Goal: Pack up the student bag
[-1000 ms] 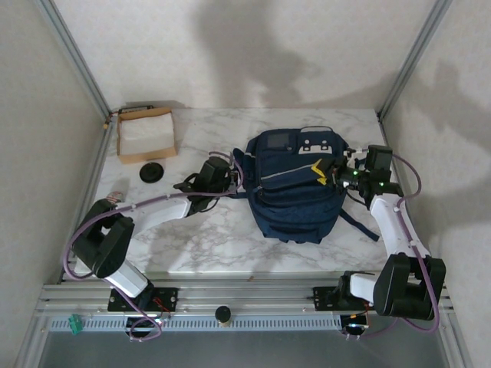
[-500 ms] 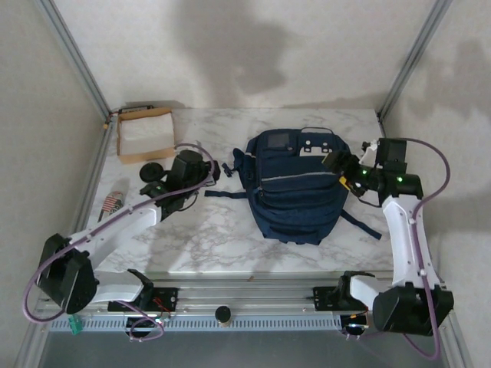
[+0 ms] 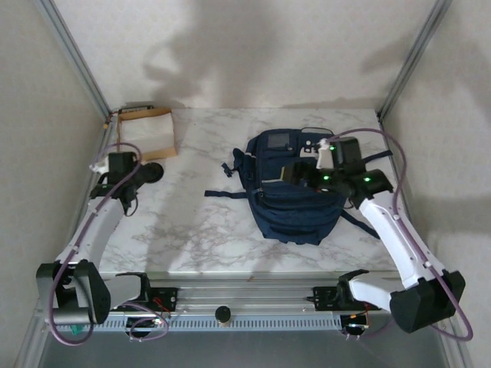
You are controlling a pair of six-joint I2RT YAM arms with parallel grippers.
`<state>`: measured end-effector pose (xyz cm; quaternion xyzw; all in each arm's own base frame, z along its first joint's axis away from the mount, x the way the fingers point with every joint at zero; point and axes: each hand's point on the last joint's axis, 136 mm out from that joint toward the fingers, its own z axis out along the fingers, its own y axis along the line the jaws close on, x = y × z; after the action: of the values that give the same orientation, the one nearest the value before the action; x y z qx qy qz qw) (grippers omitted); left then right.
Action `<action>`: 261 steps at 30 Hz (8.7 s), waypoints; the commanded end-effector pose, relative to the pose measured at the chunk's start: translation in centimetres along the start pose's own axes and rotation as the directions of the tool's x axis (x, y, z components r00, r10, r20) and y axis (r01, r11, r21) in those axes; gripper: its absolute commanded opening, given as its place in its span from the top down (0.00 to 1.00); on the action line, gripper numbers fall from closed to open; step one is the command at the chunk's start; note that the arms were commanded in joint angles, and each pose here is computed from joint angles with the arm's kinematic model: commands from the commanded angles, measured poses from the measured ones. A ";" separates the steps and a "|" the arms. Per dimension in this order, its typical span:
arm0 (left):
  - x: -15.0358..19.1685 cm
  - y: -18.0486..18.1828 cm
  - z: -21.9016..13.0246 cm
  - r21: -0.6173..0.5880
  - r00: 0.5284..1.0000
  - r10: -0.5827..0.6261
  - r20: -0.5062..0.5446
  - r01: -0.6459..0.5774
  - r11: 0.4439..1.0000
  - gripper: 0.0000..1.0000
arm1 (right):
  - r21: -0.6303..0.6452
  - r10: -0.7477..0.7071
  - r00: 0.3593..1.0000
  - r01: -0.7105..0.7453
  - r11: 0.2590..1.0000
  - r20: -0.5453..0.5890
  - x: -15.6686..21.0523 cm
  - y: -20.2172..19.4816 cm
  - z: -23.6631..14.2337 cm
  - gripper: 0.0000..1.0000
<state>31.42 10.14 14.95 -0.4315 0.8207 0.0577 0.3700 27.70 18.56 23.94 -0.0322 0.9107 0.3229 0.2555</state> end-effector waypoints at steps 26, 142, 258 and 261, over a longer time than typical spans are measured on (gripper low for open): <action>5.3 7.0 5.9 -0.188 0.969 -0.107 -0.224 0.065 0.980 0.01 | -0.179 -0.117 0.991 0.105 0.978 -0.058 1.2 5.5 7.8 0.01; 31.1 -25.4 -24.6 0.835 0.638 0.710 0.299 -0.535 0.128 0.61 | -0.358 0.225 0.958 -0.275 0.892 -0.175 -1.7 2.5 5.0 0.08; 29.5 -43.3 -33.4 0.771 0.582 0.588 0.562 -0.626 -0.118 1.00 | -0.034 0.500 0.730 -0.550 0.834 0.466 -3.1 -13.5 -2.2 0.23; 29.4 -43.3 -33.5 0.774 0.586 0.585 0.560 -0.623 -0.117 1.00 | -0.036 0.521 0.744 -0.559 0.828 0.418 -1.4 -13.5 -1.5 0.29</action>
<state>35.15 -49.18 23.98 0.3305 0.8016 -0.2300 0.4420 32.67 6.69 18.95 0.3236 0.8013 0.3511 0.3606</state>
